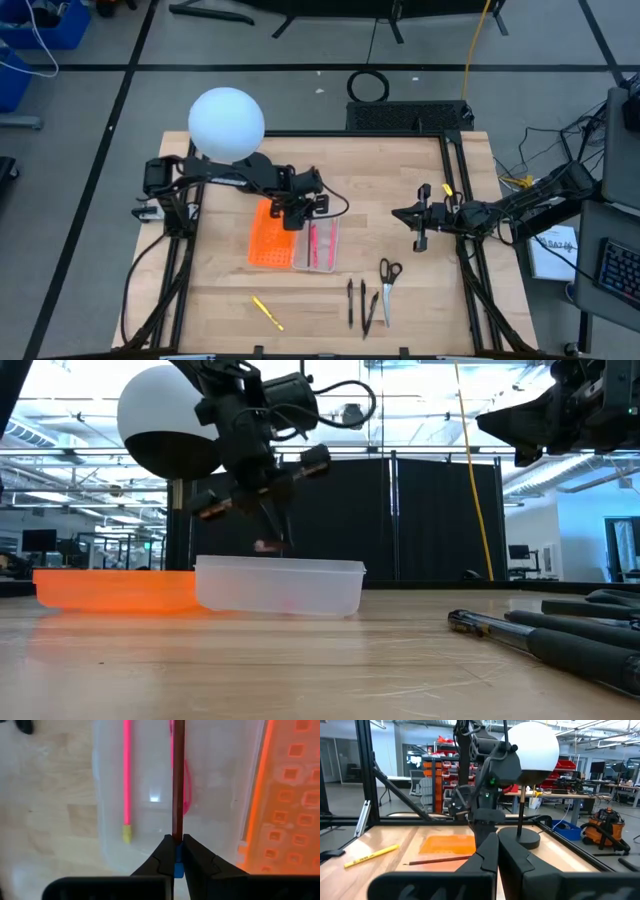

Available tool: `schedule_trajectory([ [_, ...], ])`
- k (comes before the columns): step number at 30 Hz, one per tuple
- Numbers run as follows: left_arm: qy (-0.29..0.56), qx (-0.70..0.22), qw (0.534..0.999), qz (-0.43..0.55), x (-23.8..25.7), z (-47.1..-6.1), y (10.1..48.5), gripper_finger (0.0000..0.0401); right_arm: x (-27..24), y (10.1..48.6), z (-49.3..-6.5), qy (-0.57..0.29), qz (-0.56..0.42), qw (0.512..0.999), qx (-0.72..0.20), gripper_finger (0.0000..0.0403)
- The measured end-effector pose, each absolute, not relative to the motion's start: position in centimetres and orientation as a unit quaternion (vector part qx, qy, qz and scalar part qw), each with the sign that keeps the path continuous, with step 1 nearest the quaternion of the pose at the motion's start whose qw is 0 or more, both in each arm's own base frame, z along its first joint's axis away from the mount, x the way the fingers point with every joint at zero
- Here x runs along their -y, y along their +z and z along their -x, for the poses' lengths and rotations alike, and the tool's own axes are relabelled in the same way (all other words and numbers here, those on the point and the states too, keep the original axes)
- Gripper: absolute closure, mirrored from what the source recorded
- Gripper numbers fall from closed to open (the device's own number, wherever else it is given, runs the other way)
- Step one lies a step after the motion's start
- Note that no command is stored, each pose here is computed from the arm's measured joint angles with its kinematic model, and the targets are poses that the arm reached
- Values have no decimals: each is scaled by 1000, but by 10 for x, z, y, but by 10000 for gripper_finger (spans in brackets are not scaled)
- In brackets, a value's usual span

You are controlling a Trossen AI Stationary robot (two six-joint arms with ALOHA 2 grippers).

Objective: Pick & place school supplies into a supply box
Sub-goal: Put the brown pencil into the supply box

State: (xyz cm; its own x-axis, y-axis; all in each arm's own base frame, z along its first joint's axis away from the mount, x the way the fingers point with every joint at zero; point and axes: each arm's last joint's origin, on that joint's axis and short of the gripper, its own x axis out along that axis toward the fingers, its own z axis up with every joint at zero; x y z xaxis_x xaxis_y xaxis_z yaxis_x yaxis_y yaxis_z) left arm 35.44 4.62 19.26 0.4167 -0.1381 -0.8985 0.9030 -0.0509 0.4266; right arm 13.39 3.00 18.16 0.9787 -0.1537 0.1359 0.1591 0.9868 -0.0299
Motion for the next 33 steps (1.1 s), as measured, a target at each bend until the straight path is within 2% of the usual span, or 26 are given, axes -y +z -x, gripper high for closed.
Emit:
schedule_trajectory([
  [5,-440,-334,602,-577,-49,-358,179,390,-30,182,-134,-79,20,994,67,403],
  [10,-442,-352,583,-583,-52,-360,169,376,-30,181,-134,-79,20,994,66,403],
  [14,-431,-360,576,-594,-57,-361,168,379,-30,181,-134,-79,20,994,66,403],
  [19,-425,-369,581,-588,-66,-359,168,389,-30,182,-134,-79,20,994,67,403],
  [29,-417,-381,594,-574,-70,-358,168,376,-30,182,-134,-81,28,994,69,403],
  [33,-405,-393,611,-555,-69,-358,168,357,-30,183,-134,-81,27,994,71,403],
])
